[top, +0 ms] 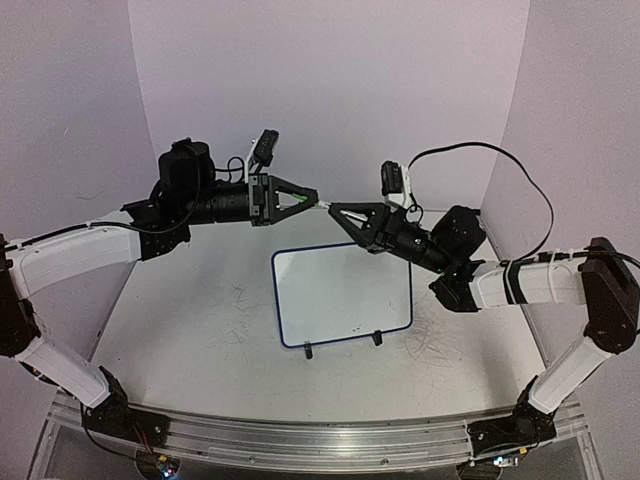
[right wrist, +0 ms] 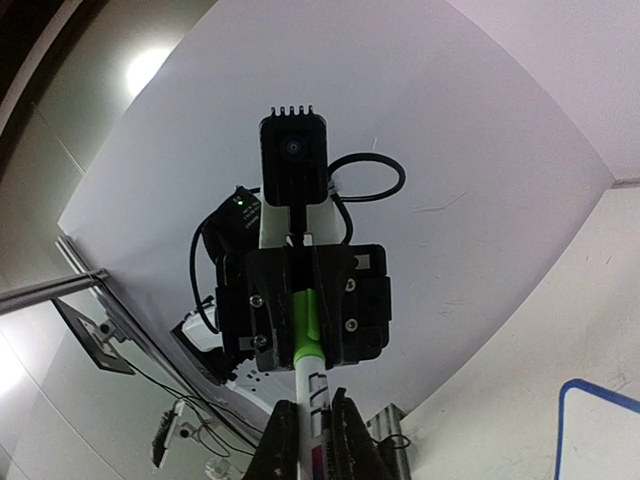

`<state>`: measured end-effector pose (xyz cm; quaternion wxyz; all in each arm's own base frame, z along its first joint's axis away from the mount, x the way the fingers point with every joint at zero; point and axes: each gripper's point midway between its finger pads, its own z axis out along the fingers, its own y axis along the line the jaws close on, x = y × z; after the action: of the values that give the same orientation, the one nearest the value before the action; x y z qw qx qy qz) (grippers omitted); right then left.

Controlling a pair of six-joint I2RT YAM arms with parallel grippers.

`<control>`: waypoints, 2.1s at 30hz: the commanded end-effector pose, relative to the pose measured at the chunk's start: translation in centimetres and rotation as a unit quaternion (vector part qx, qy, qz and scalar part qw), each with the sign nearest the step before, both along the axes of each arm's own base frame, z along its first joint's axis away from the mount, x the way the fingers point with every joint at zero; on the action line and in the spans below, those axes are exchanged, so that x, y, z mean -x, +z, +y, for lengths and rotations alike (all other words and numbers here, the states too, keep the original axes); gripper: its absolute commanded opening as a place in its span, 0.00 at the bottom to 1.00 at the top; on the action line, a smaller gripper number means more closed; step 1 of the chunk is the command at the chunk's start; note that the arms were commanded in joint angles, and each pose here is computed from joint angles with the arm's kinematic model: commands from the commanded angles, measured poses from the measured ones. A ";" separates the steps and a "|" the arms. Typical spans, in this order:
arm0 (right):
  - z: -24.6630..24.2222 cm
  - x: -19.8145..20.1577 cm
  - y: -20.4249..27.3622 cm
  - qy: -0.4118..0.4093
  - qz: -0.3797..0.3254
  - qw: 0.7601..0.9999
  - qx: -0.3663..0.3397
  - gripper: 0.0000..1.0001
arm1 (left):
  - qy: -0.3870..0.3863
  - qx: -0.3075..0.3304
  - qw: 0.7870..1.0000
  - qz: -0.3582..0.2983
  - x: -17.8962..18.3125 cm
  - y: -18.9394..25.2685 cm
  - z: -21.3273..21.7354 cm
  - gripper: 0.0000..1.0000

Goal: Write a sentence on the whiteboard
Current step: Open the pen cap from the whiteboard marker, then place the pen cap at the center of the board.

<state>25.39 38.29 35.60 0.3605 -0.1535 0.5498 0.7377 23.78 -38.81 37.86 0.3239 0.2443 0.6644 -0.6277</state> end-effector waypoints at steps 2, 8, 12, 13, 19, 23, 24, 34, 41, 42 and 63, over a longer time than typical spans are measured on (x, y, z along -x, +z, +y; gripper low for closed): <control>-0.6 1.3 3.5 -0.008 -0.043 0.998 -0.043 0.00 | -0.020 -0.008 1.000 0.007 0.6 -1.1 -0.9 0.00; -2.5 1.0 3.3 -0.047 -0.032 0.997 -0.050 0.00 | 0.004 -0.005 1.000 -0.006 0.4 -0.7 0.2 0.00; -4.3 0.4 2.6 -0.079 -0.019 0.995 -0.049 0.00 | 0.041 -0.002 0.999 -0.011 -0.7 -0.4 1.8 0.00; -4.9 0.2 2.1 -0.089 -0.015 0.995 -0.046 0.00 | 0.057 -0.001 0.998 -0.009 -1.4 -0.4 2.7 0.00; -10.6 -0.3 -0.2 -0.159 -0.019 0.987 -0.013 0.00 | 0.165 -0.015 0.986 0.025 -5.6 -2.4 10.8 0.00; -13.0 -1.3 -2.2 -0.253 -0.035 0.961 0.106 0.00 | 0.258 -0.117 0.958 0.055 -8.3 -7.4 15.5 0.00; -13.6 -1.4 -2.1 -0.274 -0.049 0.951 0.135 0.00 | 0.276 -0.153 0.947 0.066 -8.5 -9.2 16.4 0.00; -14.7 -1.6 -1.5 -0.310 -0.098 0.919 0.224 0.00 | 0.280 -0.326 0.883 0.191 -8.2 -23.9 18.6 0.00; -14.1 -1.5 -1.6 -0.297 -0.105 0.923 0.222 0.00 | 0.326 -0.466 0.804 0.175 -8.2 -30.3 20.2 0.01; -14.1 -1.5 -1.6 -0.296 -0.104 0.923 0.221 0.00 | 0.335 -0.480 0.793 0.170 -8.4 -30.8 20.5 0.01; -14.5 -0.9 -2.2 -0.294 -0.099 0.925 0.219 0.00 | 0.347 -0.552 0.744 0.147 -8.6 -34.5 20.9 0.32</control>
<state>26.39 23.45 32.71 0.5649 -0.1250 0.6903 0.4344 31.19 -17.56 1.26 0.1927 0.0366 0.9804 -0.0188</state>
